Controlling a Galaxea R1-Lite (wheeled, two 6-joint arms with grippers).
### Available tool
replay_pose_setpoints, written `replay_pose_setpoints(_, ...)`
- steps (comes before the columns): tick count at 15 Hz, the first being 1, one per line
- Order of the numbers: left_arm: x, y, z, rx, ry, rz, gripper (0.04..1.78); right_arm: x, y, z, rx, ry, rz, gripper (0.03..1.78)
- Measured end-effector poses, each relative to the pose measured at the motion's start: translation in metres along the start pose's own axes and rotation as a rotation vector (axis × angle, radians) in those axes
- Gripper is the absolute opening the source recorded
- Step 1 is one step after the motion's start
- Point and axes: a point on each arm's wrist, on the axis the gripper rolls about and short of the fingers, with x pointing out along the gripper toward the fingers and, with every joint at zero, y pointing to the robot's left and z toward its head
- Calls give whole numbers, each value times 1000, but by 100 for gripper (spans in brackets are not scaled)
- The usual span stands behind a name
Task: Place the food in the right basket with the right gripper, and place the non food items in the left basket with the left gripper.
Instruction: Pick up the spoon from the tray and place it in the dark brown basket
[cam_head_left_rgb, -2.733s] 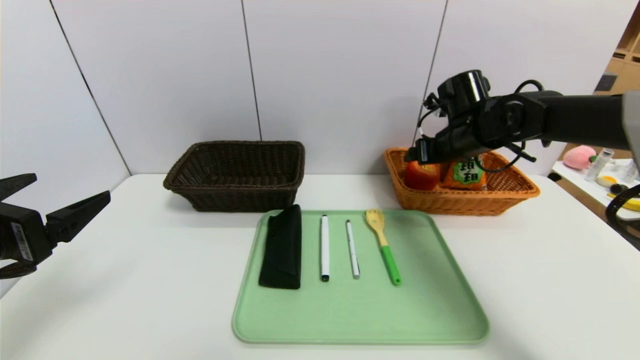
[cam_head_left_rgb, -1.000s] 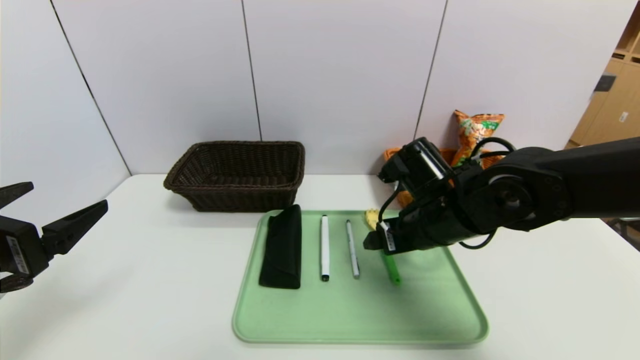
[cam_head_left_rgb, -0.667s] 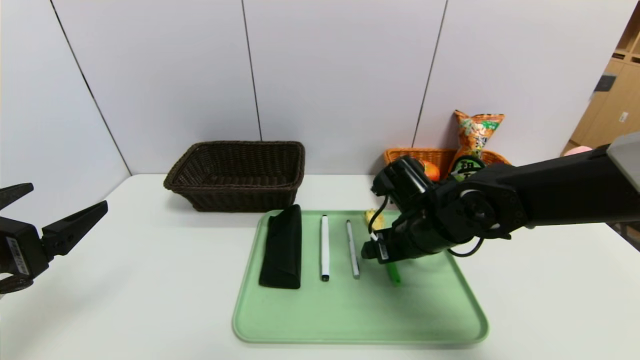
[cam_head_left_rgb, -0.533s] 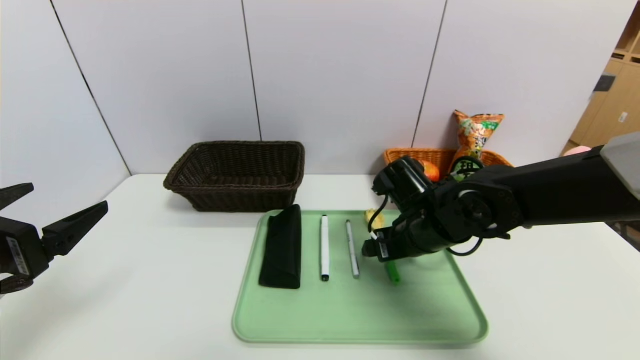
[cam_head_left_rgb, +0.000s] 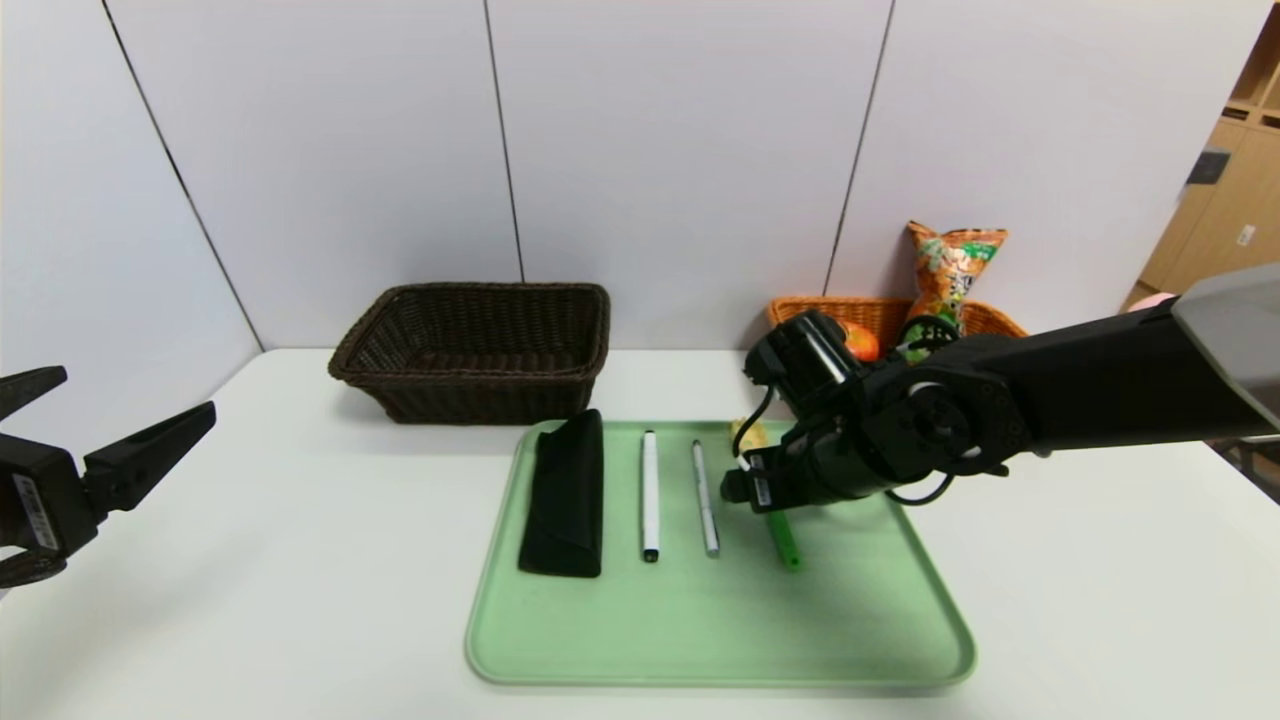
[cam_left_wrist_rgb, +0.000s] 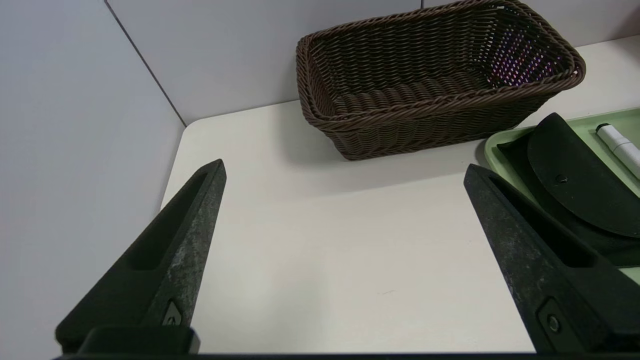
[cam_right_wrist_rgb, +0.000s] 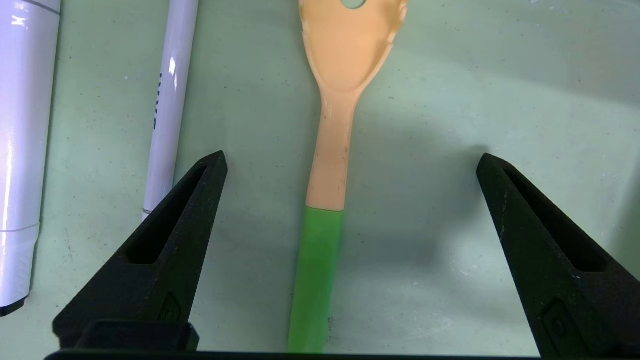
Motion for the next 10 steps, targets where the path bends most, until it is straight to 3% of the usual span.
replay_pose_setpoints(9,-1,0,0,0,-1,-1,169,-2,1,-4,9,14,1,64)
replay_pose_setpoints(10,-1,0,0,0,0,-2,169,-3,1,-4,8,14,2,17)
